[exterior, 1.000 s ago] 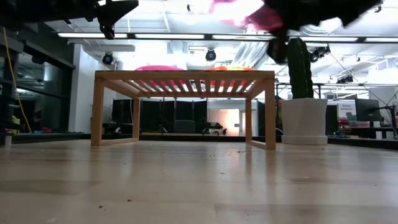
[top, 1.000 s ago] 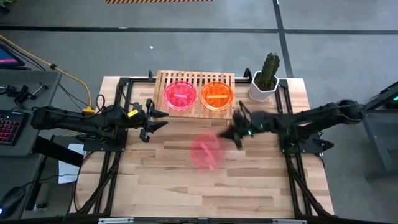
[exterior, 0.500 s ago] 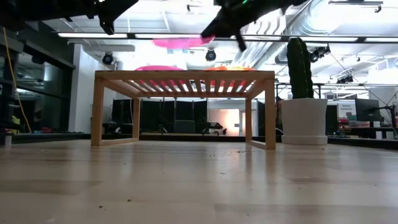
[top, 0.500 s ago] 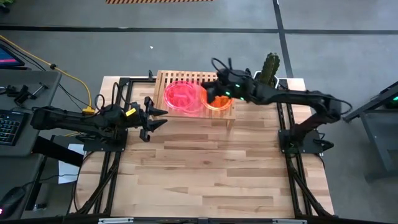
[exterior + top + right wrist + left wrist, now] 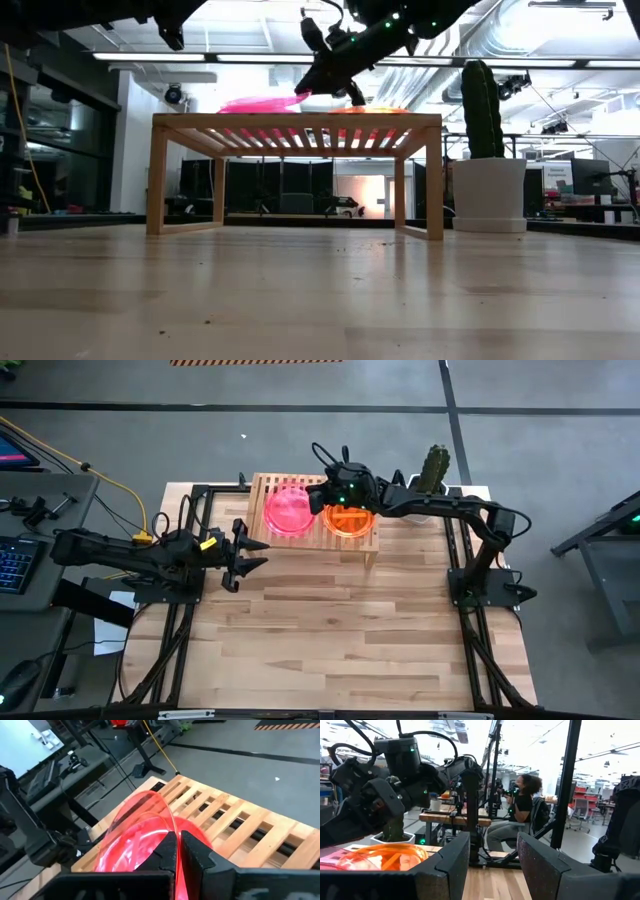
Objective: Place and stack plates onto a shelf
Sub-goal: Stack the pink plate on top of the other pink plate on the shelf, then return to Home Position
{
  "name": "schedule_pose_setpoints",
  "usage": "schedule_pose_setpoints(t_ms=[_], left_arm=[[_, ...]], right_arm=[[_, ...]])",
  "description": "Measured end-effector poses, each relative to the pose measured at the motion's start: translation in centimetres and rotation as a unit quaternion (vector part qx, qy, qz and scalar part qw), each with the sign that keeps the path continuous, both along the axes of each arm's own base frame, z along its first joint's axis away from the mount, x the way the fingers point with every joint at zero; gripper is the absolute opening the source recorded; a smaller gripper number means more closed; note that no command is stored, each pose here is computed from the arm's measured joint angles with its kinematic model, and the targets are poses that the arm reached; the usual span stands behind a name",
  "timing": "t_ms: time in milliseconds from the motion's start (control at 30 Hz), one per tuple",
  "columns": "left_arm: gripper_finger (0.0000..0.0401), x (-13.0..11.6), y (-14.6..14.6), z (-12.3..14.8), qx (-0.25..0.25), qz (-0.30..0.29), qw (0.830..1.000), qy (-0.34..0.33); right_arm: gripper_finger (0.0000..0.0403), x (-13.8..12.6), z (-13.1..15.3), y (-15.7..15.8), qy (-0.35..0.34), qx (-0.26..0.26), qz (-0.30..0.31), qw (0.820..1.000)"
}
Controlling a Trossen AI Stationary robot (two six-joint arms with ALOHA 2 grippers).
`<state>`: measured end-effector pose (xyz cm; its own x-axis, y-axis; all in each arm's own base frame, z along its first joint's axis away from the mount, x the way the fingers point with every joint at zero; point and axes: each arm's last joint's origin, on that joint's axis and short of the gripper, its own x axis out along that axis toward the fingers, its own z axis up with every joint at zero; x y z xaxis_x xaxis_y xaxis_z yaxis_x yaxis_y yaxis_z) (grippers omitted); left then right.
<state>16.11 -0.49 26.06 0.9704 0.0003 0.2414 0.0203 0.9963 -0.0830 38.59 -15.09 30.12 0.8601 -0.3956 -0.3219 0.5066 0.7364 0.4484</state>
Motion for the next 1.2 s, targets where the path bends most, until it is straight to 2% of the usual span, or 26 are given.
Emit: schedule_pose_setpoints(t_ms=[200, 333, 533, 667, 800, 900, 1033, 1200], left_arm=[[0.0156, 0.0, 0.0, 0.0, -0.003, 0.000, 1.000, 0.000], [0.0156, 0.0, 0.0, 0.0, -0.003, 0.000, 1.000, 0.000], [0.0156, 0.0, 0.0, 0.0, 0.000, 0.001, 1.000, 0.000], [0.0156, 0.0, 0.0, 0.0, 0.000, 0.001, 1.000, 0.001], [0.0156, 0.0, 0.0, -0.1, 0.001, 0.001, 1.000, 0.004], [0.0156, 0.1, 0.0, -0.2, 0.001, 0.002, 1.000, 0.012], [0.0156, 0.1, 0.1, -0.4, -0.002, 0.017, 1.000, 0.019], [0.0156, 0.4, 0.3, -1.0, -0.012, 0.054, 0.997, 0.046]], right_arm=[[0.0001, 0.1, 0.0, 0.2, 0.006, -0.017, 0.003, 1.000], [0.0026, 0.2, 0.0, 0.4, 0.005, -0.015, 0.022, 1.000], [0.0125, 0.2, 0.2, 0.6, -0.001, -0.013, 0.041, 0.999], [0.0195, 0.1, 0.3, 0.5, 0.012, -0.044, 0.051, 0.998], [0.0237, -0.5, 1.1, 0.5, 0.016, -0.067, 0.058, 0.996], [0.0246, -1.5, 1.9, 0.8, 0.048, -0.092, 0.072, 0.992], [0.0248, -3.8, 2.6, 2.1, 0.133, -0.106, 0.095, 0.981], [0.0248, -7.0, 1.1, 5.5, 0.187, -0.127, 0.117, 0.967]])
